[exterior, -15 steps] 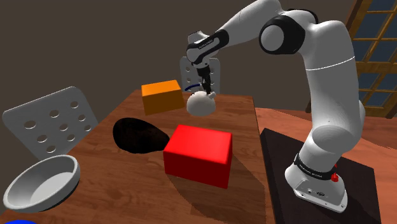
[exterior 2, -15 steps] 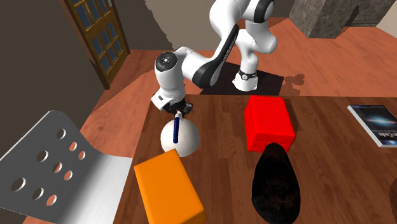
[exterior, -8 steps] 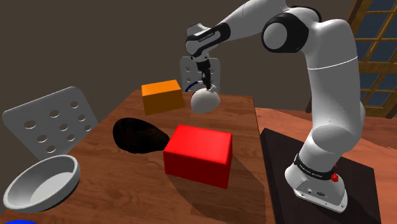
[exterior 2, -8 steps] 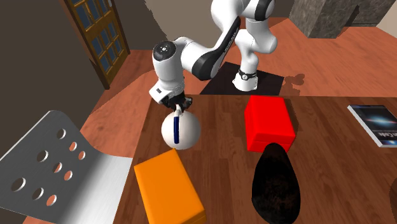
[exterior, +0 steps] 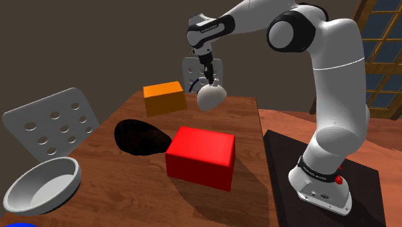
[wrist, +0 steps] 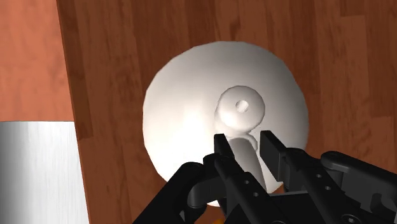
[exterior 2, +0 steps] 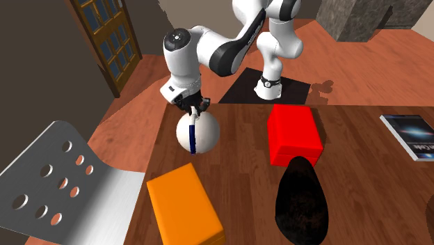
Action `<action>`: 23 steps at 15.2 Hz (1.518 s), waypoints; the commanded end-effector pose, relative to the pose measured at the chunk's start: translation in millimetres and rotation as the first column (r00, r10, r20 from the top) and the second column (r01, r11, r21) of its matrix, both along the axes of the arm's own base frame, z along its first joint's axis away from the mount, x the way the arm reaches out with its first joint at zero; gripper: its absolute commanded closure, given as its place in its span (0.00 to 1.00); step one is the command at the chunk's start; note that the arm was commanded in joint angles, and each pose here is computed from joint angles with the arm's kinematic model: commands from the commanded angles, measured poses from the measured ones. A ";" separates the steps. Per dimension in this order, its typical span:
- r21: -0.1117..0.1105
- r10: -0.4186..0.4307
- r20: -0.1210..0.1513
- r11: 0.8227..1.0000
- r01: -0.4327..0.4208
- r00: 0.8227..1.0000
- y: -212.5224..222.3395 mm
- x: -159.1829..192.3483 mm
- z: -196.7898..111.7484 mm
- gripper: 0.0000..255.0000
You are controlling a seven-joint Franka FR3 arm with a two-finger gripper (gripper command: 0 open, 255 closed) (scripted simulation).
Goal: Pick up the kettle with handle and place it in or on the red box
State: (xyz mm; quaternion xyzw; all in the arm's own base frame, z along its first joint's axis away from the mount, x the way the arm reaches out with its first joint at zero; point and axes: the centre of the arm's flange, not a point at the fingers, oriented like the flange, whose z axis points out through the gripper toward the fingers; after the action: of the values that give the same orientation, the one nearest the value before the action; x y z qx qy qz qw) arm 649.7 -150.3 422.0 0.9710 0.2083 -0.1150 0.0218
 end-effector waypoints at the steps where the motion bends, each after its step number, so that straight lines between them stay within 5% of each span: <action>1: 0.000 0.000 0.001 1.000 0.000 1.000 -0.9 -0.4 12.0 1.00; 23: 0.000 0.000 0.001 1.000 0.000 1.000 -0.9 -0.4 128.2 1.00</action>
State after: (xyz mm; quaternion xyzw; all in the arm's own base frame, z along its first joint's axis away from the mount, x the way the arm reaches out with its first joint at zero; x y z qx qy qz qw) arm 648.5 -150.2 543.4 0.9711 0.2082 -0.1150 0.0218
